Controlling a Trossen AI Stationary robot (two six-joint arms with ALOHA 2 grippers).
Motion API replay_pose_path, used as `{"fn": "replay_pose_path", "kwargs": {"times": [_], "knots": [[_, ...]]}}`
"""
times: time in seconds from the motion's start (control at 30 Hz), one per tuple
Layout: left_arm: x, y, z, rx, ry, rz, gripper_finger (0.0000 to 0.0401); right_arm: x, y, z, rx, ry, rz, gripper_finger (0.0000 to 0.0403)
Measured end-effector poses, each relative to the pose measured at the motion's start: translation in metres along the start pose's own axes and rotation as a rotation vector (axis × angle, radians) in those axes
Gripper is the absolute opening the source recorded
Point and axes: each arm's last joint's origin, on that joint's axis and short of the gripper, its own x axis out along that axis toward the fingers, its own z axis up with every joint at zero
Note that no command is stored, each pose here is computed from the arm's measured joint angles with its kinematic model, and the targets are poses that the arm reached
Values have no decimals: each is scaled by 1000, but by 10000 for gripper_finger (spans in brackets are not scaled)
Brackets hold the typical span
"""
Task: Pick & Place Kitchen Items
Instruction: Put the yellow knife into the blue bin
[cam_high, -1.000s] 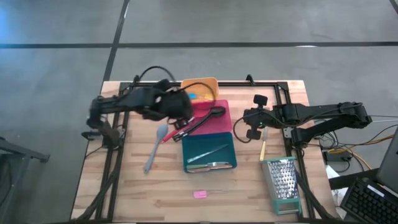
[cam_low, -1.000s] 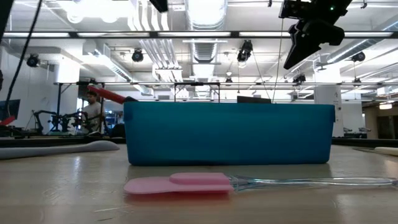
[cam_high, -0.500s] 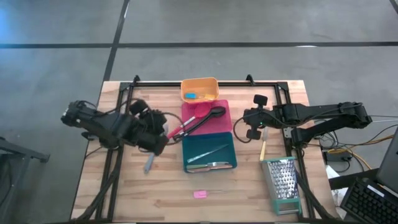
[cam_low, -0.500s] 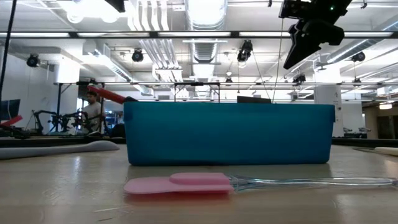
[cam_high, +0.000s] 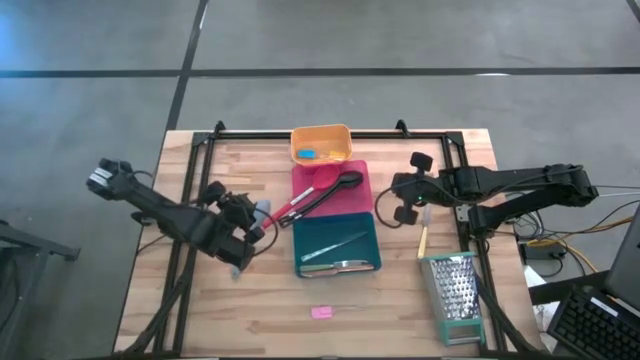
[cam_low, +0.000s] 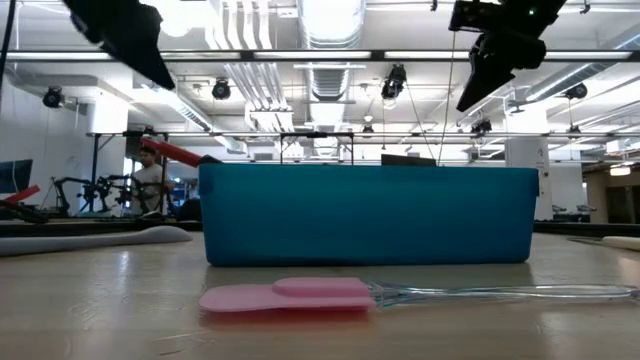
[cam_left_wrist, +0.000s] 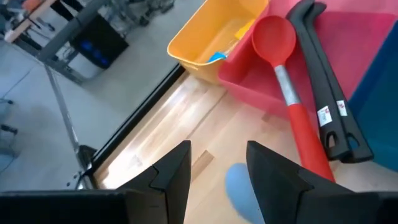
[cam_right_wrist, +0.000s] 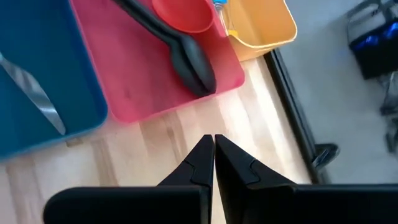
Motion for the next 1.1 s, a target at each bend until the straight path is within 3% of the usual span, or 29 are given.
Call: {"fn": "replay_pose_path", "kwargs": {"times": [0.13,0.23,0.37,0.53,0.83,0.93,1.1], "knots": [[12,-8,-21,-28,-64,-5,158,1,-12,1,175,53,-17,9],[23,-12,-37,-43,-84,-5,158,6,-26,-5,287,183,16,19],[36,-17,-56,-77,-86,-28,158,14,-42,-18,434,387,93,52],[50,-19,-79,-84,-71,-41,159,19,-53,-28,607,539,105,111],[57,-16,-94,-110,-40,-36,158,28,-41,-39,840,755,201,199],[57,-17,-93,-114,-41,-39,158,34,-31,-47,881,843,215,210],[56,-17,-91,-96,-41,-42,159,44,-8,-60,848,967,211,205]]}}
